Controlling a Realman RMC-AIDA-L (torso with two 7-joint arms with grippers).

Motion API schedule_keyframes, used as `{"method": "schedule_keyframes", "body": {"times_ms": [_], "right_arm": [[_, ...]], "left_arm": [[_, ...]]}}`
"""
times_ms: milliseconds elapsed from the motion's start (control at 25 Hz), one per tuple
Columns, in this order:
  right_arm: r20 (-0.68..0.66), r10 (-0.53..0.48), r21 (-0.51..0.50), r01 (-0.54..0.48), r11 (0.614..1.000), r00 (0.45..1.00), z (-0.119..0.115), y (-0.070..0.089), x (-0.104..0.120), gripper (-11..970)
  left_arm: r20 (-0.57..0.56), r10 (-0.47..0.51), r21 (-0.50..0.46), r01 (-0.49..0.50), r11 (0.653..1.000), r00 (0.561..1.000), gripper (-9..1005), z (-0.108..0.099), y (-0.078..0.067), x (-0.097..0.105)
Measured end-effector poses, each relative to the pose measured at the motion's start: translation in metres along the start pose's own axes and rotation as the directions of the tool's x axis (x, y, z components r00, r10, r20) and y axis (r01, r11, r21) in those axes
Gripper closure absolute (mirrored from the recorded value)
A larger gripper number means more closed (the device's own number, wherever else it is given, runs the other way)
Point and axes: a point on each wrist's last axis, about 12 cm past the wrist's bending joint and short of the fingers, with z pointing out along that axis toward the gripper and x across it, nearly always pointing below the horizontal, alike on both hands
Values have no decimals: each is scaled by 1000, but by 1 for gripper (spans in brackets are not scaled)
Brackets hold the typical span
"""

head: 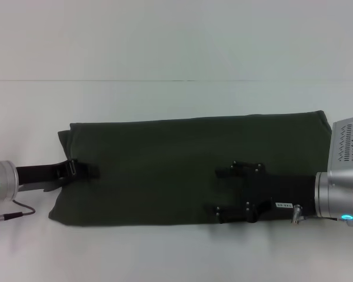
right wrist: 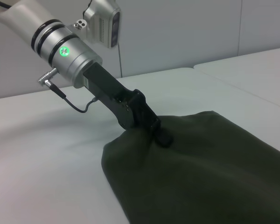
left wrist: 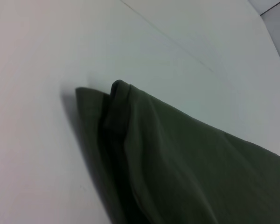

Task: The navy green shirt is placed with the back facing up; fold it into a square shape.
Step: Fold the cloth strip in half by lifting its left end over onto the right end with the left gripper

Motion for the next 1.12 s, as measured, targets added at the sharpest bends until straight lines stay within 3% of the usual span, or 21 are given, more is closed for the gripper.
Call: {"method": "schedule_keyframes", "body": {"times_ms": [320, 520, 760, 920, 1120], "right_arm": [[2, -4, -2, 4, 1000, 1000, 0, -1, -2, 31], [18, 1, -7, -1, 1000, 1000, -1, 0, -3, 31], [25, 4, -3, -4, 1000, 1000, -2, 0, -3, 32], [24, 3, 2, -3, 1000, 1000, -2, -1, -4, 32], [22, 0, 1, 0, 1000, 1000, -1, -1, -4, 32]], "left_arm": [[-7, 13, -9, -13, 1000, 1000, 871, -6, 2, -5], [-37, 19, -37, -20, 999, 999, 894, -22, 12, -11], [-75, 36, -112, -44, 993, 997, 898, -60, 25, -27], [-93, 40, -169, -55, 984, 995, 898, -83, 27, -39], [-113, 39, -172, -58, 983, 993, 897, -90, 20, -50]]}}
